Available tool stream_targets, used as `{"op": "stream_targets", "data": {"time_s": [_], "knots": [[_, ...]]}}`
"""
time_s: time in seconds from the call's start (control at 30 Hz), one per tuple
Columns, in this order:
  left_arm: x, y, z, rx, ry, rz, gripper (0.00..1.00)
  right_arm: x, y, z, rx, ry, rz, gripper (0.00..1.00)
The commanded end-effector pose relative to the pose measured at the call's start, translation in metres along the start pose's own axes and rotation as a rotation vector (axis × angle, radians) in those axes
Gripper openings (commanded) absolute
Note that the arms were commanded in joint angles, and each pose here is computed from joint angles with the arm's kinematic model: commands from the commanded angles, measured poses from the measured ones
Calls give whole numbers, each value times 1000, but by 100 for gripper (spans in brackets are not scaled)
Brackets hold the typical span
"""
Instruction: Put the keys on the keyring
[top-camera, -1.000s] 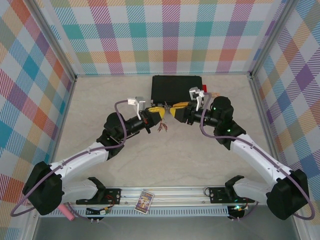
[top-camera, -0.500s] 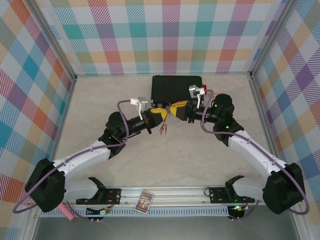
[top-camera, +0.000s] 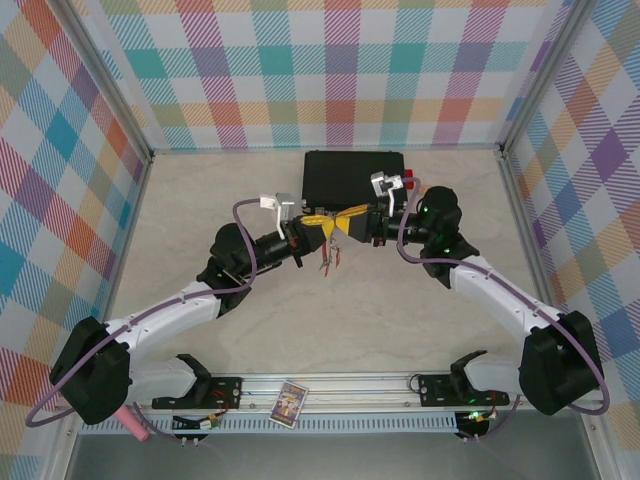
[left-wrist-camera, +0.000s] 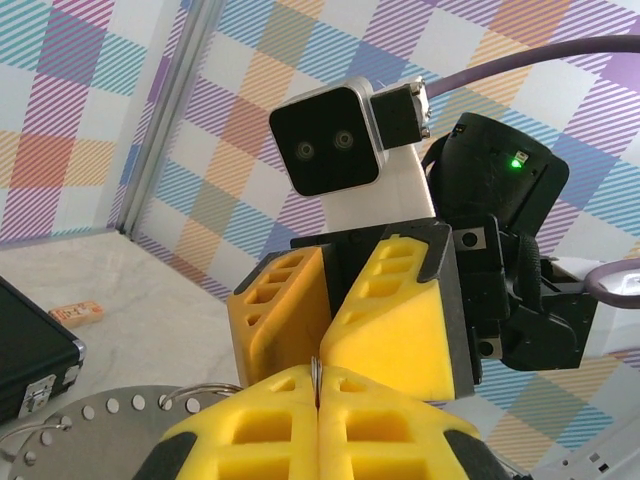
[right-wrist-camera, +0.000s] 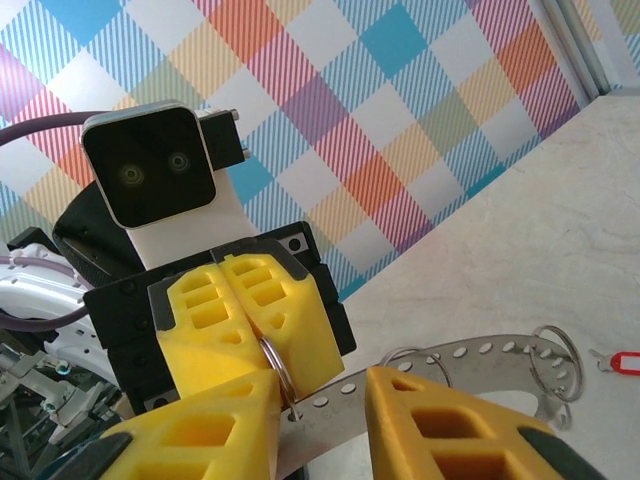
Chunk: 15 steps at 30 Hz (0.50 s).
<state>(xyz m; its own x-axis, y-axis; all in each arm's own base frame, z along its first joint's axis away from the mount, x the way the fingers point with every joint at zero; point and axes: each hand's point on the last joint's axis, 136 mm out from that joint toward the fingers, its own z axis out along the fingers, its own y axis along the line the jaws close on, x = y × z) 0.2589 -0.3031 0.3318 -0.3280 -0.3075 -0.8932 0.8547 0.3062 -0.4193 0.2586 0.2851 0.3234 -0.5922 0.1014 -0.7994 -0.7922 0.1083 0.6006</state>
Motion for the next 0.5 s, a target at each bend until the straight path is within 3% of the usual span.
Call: {"op": "stream_targets", "data": {"time_s": [0.0,0.33,0.43,0.47], "knots": [[-25,-14,1,50,-64,36,0,0,8,-1,-52,4,-24,25],[-24,-16,3,70,-55,27,0,3,12,1,-88,30,-25,16],[-24,-17,3,74,-53,23,0,4,13,1,-99,34,-28,0],[-24,-17,3,77,-52,22,0,2,15,1,-108,27,-41,0]]}}
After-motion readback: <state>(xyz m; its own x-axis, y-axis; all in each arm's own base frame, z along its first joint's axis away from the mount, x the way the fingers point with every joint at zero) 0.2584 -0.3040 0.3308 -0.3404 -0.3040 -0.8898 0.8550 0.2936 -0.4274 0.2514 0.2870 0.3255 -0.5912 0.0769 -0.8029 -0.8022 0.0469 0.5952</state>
